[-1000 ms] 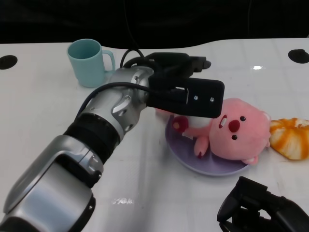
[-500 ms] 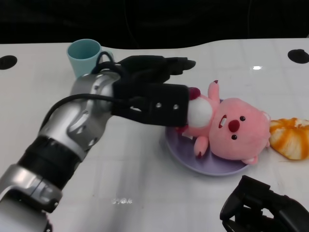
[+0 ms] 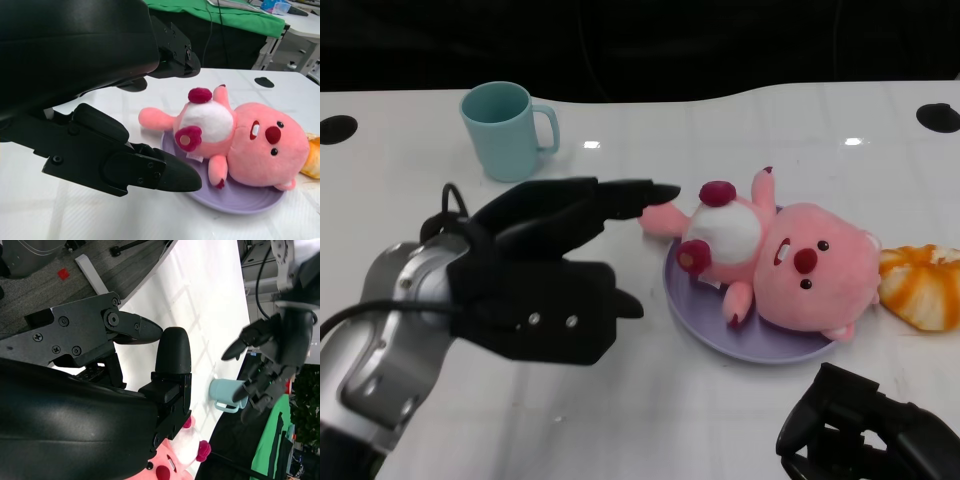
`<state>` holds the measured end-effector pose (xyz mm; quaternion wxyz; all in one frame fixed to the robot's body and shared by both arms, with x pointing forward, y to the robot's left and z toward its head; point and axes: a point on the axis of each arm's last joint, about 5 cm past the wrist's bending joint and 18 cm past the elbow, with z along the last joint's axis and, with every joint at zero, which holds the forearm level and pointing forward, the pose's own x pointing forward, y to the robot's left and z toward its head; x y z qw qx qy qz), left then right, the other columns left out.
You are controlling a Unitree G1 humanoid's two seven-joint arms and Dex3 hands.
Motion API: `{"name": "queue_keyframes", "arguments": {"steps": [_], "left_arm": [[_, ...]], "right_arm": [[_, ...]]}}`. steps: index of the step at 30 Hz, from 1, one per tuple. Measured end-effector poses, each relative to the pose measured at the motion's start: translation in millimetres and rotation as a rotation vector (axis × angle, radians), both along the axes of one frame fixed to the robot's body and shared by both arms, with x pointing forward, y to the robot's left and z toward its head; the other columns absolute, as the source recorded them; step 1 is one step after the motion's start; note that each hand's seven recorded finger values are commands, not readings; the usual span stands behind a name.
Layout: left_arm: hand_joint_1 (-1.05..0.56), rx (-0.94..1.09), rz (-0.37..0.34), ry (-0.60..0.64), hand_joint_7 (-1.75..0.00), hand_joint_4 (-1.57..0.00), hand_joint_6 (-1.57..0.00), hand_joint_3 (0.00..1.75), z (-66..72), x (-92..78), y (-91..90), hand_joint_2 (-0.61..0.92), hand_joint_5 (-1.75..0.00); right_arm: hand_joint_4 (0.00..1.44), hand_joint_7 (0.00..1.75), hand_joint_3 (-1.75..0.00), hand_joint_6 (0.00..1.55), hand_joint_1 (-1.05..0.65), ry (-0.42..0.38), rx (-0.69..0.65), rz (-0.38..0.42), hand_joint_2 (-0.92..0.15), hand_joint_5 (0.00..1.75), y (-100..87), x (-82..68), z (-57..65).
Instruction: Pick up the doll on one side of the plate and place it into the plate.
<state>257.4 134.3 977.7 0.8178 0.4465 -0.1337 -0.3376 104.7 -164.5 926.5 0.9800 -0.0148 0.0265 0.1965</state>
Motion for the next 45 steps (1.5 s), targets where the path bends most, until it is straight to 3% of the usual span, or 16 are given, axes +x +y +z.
{"name": "queue_keyframes", "arguments": {"steps": [2, 5, 8, 9, 10, 11, 13, 16, 19, 22, 32, 39, 45], "left_arm": [[-0.57, -0.027, 0.010, 0.013, -0.15, -0.32, -0.39, 0.17, -4.8, -6.8, 4.6, 0.92, -0.61], [-0.37, -0.099, 0.033, 0.024, -0.22, -0.50, -0.61, 0.08, -13.0, -17.0, 11.8, 0.92, -0.82], [-0.19, -0.206, 0.068, 0.055, -0.46, -0.60, -0.76, 0.08, -22.3, -28.1, 17.0, 0.91, -1.08], [-0.16, -0.257, 0.083, 0.072, -0.61, -0.63, -0.75, 0.18, -25.3, -32.0, 18.2, 0.86, -1.14], [-0.12, -0.303, 0.095, 0.095, -0.80, -0.66, -0.74, 0.60, -28.8, -35.8, 18.6, 0.68, -1.21], [-0.09, -0.341, 0.107, 0.123, -0.91, -0.68, -0.73, 0.86, -31.8, -38.8, 19.4, 0.56, -1.25], [-0.06, -0.401, 0.132, 0.181, -1.02, -0.74, -0.76, 1.09, -35.5, -44.6, 21.5, 0.47, -1.33], [-0.03, -0.497, 0.161, 0.281, -1.09, -0.80, -0.82, 1.20, -37.1, -50.7, 24.9, 0.46, -1.41], [0.00, -0.577, 0.200, 0.366, -1.28, -0.95, -0.91, 1.34, -38.7, -59.6, 25.8, 0.43, -1.49], [-0.03, -0.643, 0.249, 0.448, -1.43, -0.97, -0.93, 1.45, -40.4, -71.3, 25.8, 0.40, -1.64], [-0.06, -0.760, 0.406, 0.607, -1.63, -0.96, -0.88, 1.55, -33.5, -99.5, 19.7, 0.35, -1.75], [-0.06, -0.848, 0.457, 0.680, -1.65, -0.95, -0.85, 1.55, -36.1, -103.1, 16.6, 0.35, -1.75], [-0.07, -0.884, 0.481, 0.738, -1.68, -0.93, -0.83, 1.57, -47.9, -102.0, 18.2, 0.36, -1.75]], "right_arm": [[0.63, 1.67, -0.58, 0.41, -0.26, -0.001, -0.001, 0.001, -0.89, 1.75, 0.0, 0.3, 0.0], [0.64, 1.67, -0.58, 0.41, -0.26, -0.002, -0.002, 0.002, -0.89, 1.75, 0.0, 0.6, 0.0], [0.64, 1.67, -0.58, 0.41, -0.26, -0.003, -0.002, 0.003, -0.89, 1.75, 0.1, 0.9, 0.2], [0.64, 1.67, -0.58, 0.41, -0.26, -0.003, -0.001, 0.003, -0.89, 1.75, 0.1, 1.0, 0.3], [0.65, 1.67, -0.58, 0.41, -0.26, -0.003, -0.001, 0.003, -0.89, 1.75, 0.2, 1.2, 0.4], [0.65, 1.67, -0.58, 0.41, -0.26, -0.004, -0.001, 0.004, -0.89, 1.75, 0.2, 1.4, 0.5], [0.64, 1.67, -0.58, 0.41, -0.27, -0.002, 0.000, 0.004, -0.89, 1.75, 0.2, 1.4, 0.6], [0.65, 1.67, -0.59, 0.42, -0.26, 0.002, 0.002, 0.004, -0.88, 1.75, 0.1, 1.6, 0.7], [0.65, 1.67, -0.59, 0.41, -0.25, 0.003, 0.004, 0.006, -0.88, 1.75, 0.3, 1.8, 1.1], [0.64, 1.67, -0.60, 0.41, -0.25, 0.000, 0.004, 0.006, -0.89, 1.75, 0.4, 1.8, 1.7], [0.64, 1.67, -0.60, 0.41, -0.25, -0.006, -0.003, 0.008, -0.88, 1.75, 0.2, 2.3, 3.1], [0.64, 1.66, -0.61, 0.41, -0.24, -0.008, -0.005, 0.009, -0.88, 1.75, -0.4, 2.0, 3.6], [0.65, 1.67, -0.61, 0.41, -0.23, -0.008, -0.009, 0.015, -0.87, 1.75, -1.1, 2.2, 3.7]]}}
